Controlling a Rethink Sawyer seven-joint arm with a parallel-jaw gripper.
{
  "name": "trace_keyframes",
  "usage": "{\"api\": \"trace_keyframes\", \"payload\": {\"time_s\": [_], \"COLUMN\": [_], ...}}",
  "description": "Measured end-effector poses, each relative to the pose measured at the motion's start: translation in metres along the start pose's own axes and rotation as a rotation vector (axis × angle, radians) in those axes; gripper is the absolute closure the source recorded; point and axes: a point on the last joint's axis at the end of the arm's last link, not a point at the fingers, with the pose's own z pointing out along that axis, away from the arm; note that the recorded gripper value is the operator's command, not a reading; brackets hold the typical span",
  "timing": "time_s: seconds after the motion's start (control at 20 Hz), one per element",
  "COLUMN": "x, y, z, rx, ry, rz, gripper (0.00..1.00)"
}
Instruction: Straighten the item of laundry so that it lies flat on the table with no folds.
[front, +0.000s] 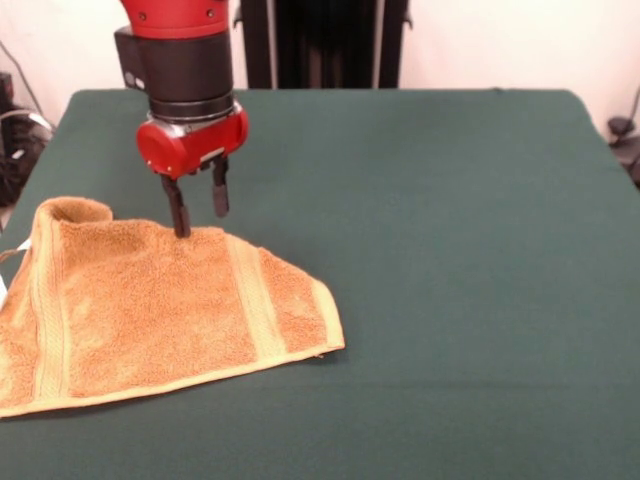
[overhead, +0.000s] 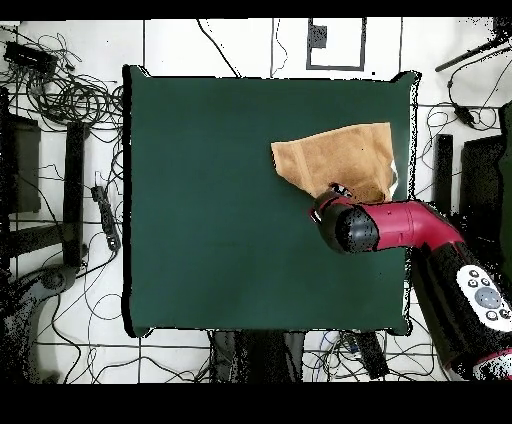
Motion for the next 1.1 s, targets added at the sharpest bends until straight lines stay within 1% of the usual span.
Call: {"api": "trace_keyframes", "payload": {"time_s": [0.25,0.5,0.8,1.1], "x": [0.01,0.017,0.013,0.009], "y": [0.009,0.017,0.027,0.026], "z": [0.008,0.018,0.033,0.041], "rx": [0.008,0.004,-0.005,0.007], "ry": [0.037,0.066,0.072,0.058], "rz": [-0.054,-0.088,-0.119,-0.123], "gripper": [0.0,0.0,0.0,0.0]}}
